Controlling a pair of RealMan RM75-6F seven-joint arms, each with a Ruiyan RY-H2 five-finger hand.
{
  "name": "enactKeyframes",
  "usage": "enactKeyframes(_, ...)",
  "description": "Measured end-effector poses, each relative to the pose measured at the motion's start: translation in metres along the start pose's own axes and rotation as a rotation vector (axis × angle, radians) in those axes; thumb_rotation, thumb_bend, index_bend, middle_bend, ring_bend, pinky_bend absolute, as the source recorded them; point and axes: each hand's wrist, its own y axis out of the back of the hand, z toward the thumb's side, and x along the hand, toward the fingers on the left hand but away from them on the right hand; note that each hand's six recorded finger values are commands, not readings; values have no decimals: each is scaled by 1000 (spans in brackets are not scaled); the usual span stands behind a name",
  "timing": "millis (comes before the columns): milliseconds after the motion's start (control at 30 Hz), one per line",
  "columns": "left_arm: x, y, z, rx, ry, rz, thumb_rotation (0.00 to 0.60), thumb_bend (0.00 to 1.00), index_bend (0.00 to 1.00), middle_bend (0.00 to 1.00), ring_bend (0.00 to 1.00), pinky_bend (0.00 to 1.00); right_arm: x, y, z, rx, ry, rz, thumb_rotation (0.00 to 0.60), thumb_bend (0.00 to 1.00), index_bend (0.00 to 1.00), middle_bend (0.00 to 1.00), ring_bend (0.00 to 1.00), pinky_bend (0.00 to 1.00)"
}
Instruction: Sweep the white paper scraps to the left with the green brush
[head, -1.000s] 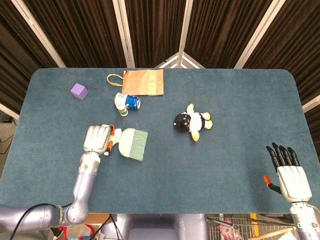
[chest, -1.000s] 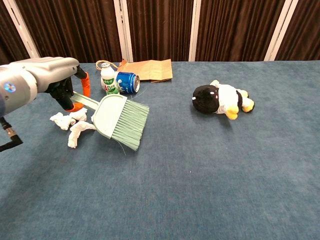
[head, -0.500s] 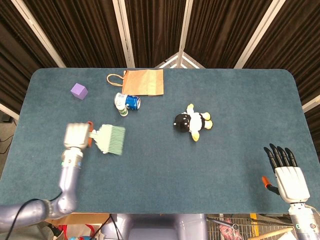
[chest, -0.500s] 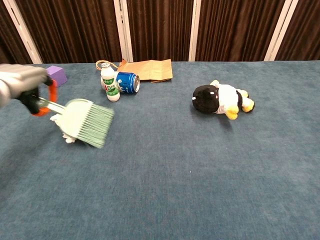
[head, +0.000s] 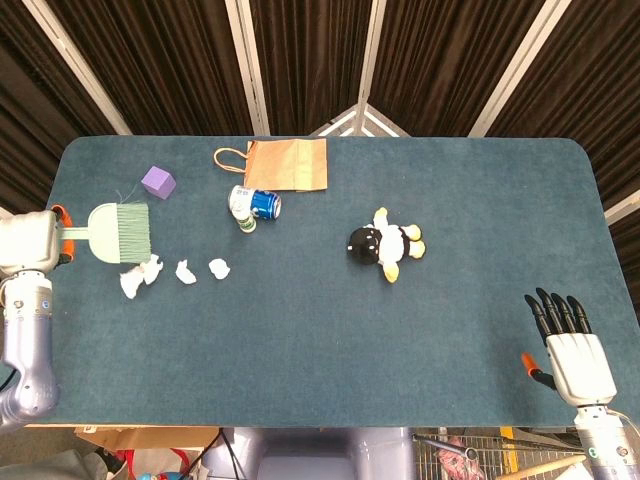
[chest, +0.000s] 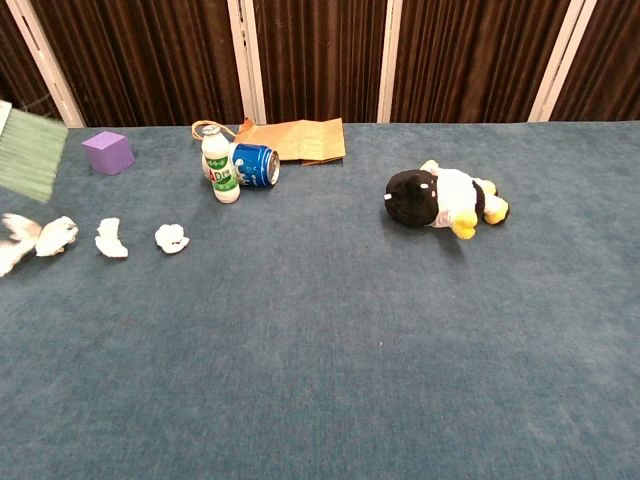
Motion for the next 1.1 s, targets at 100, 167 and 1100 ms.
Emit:
enactKeyframes(100, -5, 4, 13, -36, -43, -1, 600, 735, 782, 1000, 1000, 1000, 0, 0, 0, 0, 2, 0, 600, 321, 0, 0, 0, 12)
enactKeyframes(167, -10, 4, 26, -52, -80, -12, 600, 735, 781, 1000, 1000, 1000, -1, 0, 1, 0, 4, 0, 600, 321, 0, 0, 0, 12)
enactKeyframes(1100, -19, -87, 120, 15, -93, -196, 600, 735, 781, 1000, 1000, 1000, 2, 2, -5, -26, -17, 1, 600, 321, 0, 0, 0, 12)
